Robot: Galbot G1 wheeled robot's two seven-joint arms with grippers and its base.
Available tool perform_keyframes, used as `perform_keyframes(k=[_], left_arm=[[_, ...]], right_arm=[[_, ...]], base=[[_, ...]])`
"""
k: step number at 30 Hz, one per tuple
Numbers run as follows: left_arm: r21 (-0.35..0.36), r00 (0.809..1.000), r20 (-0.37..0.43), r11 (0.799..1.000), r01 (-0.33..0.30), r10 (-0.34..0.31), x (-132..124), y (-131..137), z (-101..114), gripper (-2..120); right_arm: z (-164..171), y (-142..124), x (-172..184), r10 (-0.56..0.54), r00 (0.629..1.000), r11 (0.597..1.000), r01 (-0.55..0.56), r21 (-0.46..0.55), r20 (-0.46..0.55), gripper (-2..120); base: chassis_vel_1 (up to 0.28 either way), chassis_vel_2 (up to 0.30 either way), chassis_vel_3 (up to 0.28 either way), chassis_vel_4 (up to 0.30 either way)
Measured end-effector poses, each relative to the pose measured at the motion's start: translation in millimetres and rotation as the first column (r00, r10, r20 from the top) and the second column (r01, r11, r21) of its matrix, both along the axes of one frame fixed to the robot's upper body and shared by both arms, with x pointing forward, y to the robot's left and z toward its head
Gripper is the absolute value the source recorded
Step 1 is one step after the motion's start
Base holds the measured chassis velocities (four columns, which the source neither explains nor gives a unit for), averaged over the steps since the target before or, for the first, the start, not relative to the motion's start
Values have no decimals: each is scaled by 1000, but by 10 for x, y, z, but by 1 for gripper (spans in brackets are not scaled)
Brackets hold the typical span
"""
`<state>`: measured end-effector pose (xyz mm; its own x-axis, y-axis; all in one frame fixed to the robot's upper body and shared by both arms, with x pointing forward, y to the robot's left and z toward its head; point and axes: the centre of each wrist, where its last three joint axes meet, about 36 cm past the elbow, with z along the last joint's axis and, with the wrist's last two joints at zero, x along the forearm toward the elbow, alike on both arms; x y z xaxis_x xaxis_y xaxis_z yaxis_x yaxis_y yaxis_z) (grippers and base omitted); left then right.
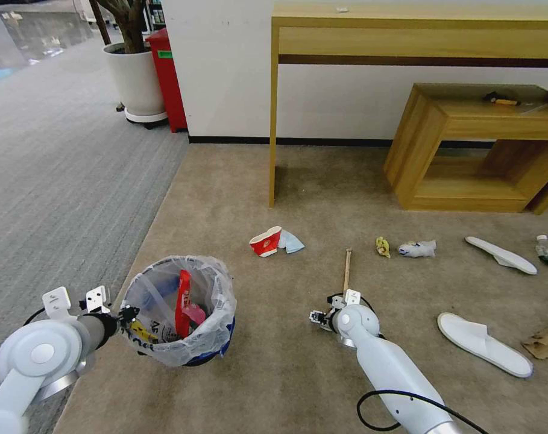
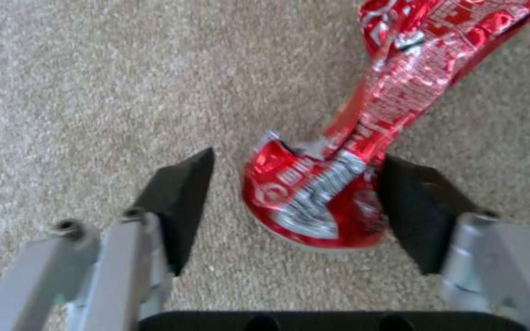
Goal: Pick up the trash bin and place the garbage on the floor into it.
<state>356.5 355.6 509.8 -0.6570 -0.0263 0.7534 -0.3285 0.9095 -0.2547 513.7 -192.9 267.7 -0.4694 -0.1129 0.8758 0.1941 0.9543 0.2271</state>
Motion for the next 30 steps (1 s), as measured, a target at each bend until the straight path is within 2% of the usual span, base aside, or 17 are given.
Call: perform_keyframes(k=[6, 9, 12, 13, 17, 19, 21, 23, 30], left_arm=[[0, 1000, 2, 1000, -1, 1, 10, 25, -2, 0], [-1, 1000, 3, 1000, -3, 3, 19, 49, -12, 0], [-1, 1000, 4, 1000, -4, 4, 23, 65, -15, 0], [-1, 1000, 6, 1000, -4, 4, 28, 78, -15, 0], [0, 1000, 10, 1000, -3, 3, 35, 96, -15, 0], [2, 1000, 14, 1000, 1, -1, 43, 110, -13, 0], [3, 1000, 16, 1000, 2, -2, 46, 114, -11, 0], [2, 1000, 19, 1000, 4, -4, 51, 118, -10, 0], [-5, 1000, 28, 1000, -1, 1, 54, 125, -28, 0]], right_arm=[[-58, 20, 16, -2, 1000, 1000, 2, -2, -15, 53], [-79, 23, 25, -3, 1000, 1000, 3, -6, -13, 43], [-80, 24, 23, -2, 1000, 1000, 2, -8, -10, 39], [-88, 26, 13, 0, 1000, 1000, 0, -8, -10, 33], [-99, 32, -7, 5, 1000, 1000, -5, -14, -3, 25], [-103, 44, -30, 11, 1000, 1000, -11, -22, 5, 14], [-97, 48, -39, 13, 1000, 1000, -13, -24, 8, 10], [-61, 57, -62, 17, 1000, 1000, -17, -21, 20, 0], [76, 4, -90, 28, 996, 999, -24, -49, 85, 0]], base=[[0, 0, 0, 0], [0, 0, 0, 0], [0, 0, 0, 0], [0, 0, 0, 0], [0, 0, 0, 0], [0, 0, 0, 0], [0, 0, 0, 0], [0, 0, 0, 0], [0, 0, 0, 0]])
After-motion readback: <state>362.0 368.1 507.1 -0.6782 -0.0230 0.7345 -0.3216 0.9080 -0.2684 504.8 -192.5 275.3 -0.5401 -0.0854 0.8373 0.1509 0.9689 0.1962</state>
